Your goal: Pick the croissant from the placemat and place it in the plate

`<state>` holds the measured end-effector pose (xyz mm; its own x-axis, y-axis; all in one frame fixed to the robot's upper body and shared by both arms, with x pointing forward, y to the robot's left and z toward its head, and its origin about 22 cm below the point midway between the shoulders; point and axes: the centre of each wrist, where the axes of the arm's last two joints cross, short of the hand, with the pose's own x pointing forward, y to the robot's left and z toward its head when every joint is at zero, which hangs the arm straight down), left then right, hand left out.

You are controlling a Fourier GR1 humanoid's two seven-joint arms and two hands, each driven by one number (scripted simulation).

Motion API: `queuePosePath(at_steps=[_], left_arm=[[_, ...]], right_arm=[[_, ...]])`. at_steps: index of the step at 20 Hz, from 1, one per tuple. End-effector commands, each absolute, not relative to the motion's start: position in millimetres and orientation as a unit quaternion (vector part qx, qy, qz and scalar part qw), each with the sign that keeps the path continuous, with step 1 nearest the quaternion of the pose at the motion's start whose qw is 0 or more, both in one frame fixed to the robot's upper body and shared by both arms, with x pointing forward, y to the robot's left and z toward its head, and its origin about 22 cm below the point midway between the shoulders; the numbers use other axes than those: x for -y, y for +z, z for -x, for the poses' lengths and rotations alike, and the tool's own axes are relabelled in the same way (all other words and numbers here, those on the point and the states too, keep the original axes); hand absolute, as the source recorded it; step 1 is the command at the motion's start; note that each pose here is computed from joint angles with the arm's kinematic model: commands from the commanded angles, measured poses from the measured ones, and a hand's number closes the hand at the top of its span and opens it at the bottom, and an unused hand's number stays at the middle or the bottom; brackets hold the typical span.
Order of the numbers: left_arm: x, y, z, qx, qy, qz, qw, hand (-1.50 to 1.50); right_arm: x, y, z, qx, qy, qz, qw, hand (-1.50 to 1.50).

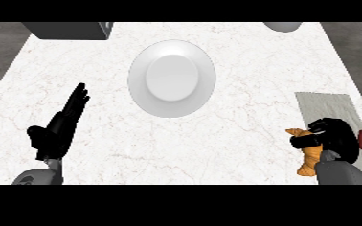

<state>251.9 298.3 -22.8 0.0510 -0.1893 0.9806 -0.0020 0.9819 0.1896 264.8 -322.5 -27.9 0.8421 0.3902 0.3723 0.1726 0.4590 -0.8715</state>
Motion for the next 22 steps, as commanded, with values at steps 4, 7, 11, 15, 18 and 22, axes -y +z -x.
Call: queuePosePath(at_steps=[4, 7, 11, 15, 18, 22], left_arm=[[-297, -22, -258, 0.693, -0.071, -0.065, 0.714, 0.00], [-289, -24, -258, 0.689, -0.083, -0.048, 0.718, 0.00], [-297, -26, -252, 0.690, -0.071, -0.059, 0.718, 0.00], [-295, -13, -262, 0.686, -0.059, -0.063, 0.723, 0.00], [-303, -35, -245, 0.688, -0.063, -0.076, 0.719, 0.00], [-300, -3, -249, 0.692, -0.072, -0.074, 0.715, 0.00]], right_arm=[[303, -17, -282, 0.405, 0.260, 0.505, 0.717, 1.50], [280, 2, -295, 0.503, 0.388, 0.431, 0.641, 1.50], [309, 36, -308, 0.582, 0.417, 0.377, 0.587, 1.50], [304, 49, -300, 0.620, 0.429, 0.363, 0.548, 1.50], [315, 64, -295, 0.645, 0.412, 0.378, 0.521, 1.50], [303, 91, -299, 0.698, 0.361, 0.385, 0.485, 1.50]])
